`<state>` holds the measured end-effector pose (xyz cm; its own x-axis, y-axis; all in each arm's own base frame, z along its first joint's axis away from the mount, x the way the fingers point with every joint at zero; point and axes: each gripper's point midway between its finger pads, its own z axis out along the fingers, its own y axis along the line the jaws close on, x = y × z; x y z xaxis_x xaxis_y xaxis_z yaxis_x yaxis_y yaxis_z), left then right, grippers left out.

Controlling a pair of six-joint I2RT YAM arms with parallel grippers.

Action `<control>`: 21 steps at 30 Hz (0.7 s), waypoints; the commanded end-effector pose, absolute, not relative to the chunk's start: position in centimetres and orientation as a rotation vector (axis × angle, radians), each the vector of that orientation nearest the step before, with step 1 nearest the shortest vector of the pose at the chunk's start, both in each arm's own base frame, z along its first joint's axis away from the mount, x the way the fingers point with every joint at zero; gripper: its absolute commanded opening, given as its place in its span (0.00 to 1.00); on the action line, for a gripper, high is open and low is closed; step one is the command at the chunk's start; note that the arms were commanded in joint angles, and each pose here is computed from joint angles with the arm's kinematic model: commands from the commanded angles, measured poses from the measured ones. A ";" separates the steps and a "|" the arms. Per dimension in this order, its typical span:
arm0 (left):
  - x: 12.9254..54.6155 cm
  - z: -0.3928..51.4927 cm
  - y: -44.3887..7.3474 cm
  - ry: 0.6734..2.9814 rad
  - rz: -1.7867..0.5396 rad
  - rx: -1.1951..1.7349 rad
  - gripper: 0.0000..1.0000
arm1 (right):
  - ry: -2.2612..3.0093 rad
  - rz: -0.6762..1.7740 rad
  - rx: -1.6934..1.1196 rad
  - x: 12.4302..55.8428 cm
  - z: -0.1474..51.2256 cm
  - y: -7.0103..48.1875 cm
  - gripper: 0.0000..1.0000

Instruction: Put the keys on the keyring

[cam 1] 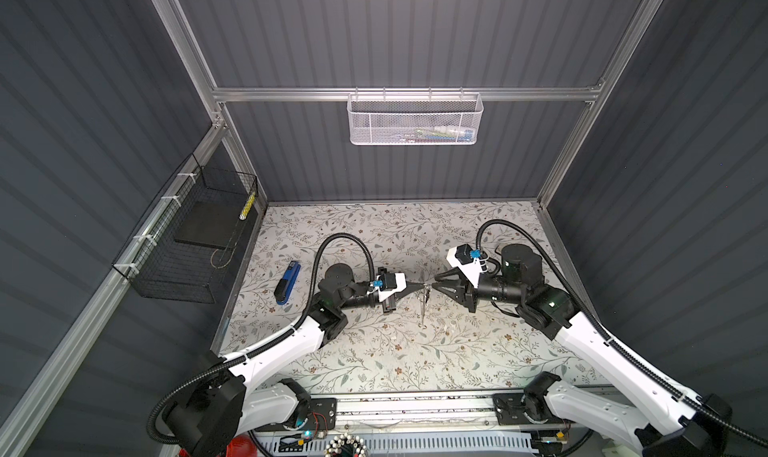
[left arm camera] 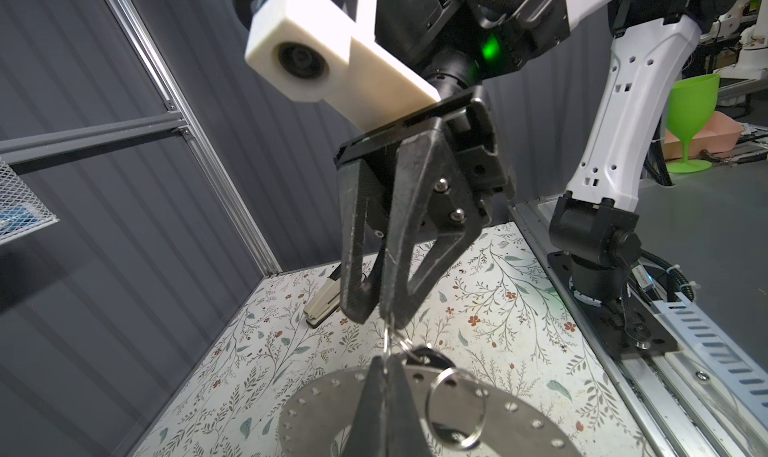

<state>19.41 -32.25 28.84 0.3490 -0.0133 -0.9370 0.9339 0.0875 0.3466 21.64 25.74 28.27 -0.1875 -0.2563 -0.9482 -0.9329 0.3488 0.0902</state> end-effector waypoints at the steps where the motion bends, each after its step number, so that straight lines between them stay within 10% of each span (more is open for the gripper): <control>1: 19.5 31.3 -32.0 0.887 -0.853 1.255 0.00 | 1.678 1.002 -1.060 21.1 28.5 25.9 0.26; 21: 20.8 32.2 -31.9 0.926 -0.825 1.181 0.00 | 1.715 0.788 -1.052 21.1 27.3 25.7 0.39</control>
